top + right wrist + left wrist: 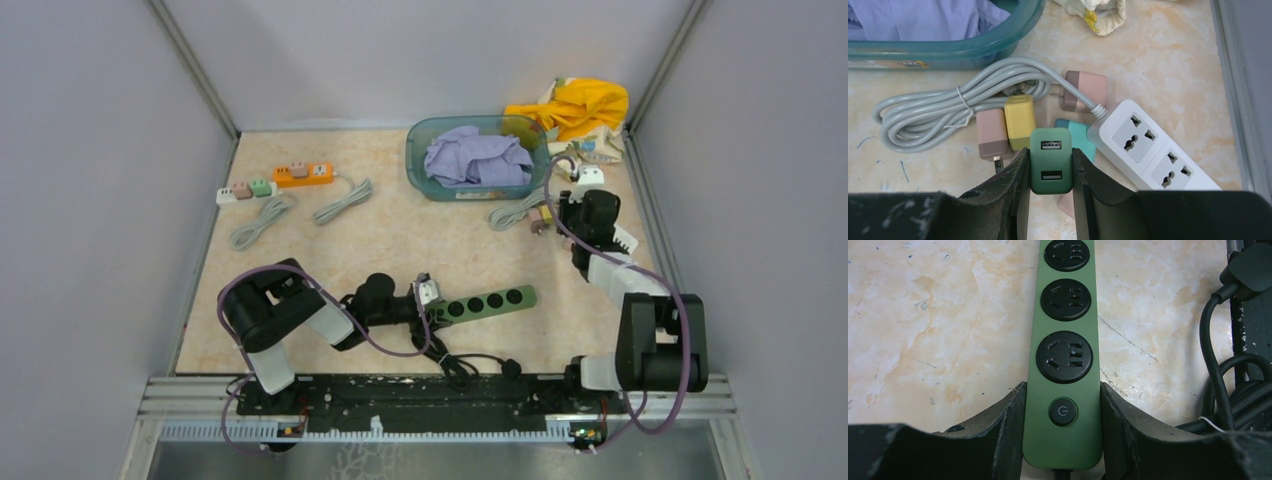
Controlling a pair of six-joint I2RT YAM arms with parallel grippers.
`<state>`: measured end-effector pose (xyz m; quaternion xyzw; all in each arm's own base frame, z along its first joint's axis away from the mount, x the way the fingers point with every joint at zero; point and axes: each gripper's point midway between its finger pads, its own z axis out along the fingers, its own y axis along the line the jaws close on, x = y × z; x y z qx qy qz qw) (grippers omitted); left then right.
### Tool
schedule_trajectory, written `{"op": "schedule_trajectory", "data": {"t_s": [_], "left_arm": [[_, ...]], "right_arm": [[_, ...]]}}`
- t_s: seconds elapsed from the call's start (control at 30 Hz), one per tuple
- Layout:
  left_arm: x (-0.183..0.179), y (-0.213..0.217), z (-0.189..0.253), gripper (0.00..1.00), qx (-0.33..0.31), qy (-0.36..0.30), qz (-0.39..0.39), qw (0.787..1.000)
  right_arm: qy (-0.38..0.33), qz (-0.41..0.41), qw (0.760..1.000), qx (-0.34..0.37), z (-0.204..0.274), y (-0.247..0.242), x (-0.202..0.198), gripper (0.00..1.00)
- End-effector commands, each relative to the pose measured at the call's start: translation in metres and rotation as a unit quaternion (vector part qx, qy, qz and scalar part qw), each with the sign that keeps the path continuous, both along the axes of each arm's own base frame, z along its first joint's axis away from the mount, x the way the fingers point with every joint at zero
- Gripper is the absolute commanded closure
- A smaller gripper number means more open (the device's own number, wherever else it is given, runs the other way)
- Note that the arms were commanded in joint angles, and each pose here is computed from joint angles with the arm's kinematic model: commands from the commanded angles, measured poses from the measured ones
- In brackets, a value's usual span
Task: Pull the plug off the socket
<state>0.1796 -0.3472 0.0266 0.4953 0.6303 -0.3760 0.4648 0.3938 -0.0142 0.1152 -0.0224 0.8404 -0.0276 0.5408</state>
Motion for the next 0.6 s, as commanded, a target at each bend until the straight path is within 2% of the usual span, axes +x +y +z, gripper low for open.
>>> {"op": "schedule_trajectory", "data": {"t_s": [0.0,0.27,0.47,0.57], "left_arm": [[-0.018,0.02,-0.032,0.98,0.047,0.058,0.003,0.997],[-0.021,0.02,-0.029,0.98,0.041,0.063,0.0,0.997],[-0.021,0.019,-0.028,0.98,0.038,0.064,0.0,0.997],[-0.021,0.018,-0.025,0.98,0.035,0.062,-0.001,0.997]], "right_arm": [[-0.015,-0.011,1.0,0.011,0.01,-0.004,0.015,0.78],[0.01,-0.015,1.0,0.016,0.001,-0.007,0.017,0.43],[-0.018,0.022,1.0,0.012,0.026,0.002,0.012,0.39],[-0.023,0.152,0.988,0.02,0.041,0.039,-0.002,0.39]]}}
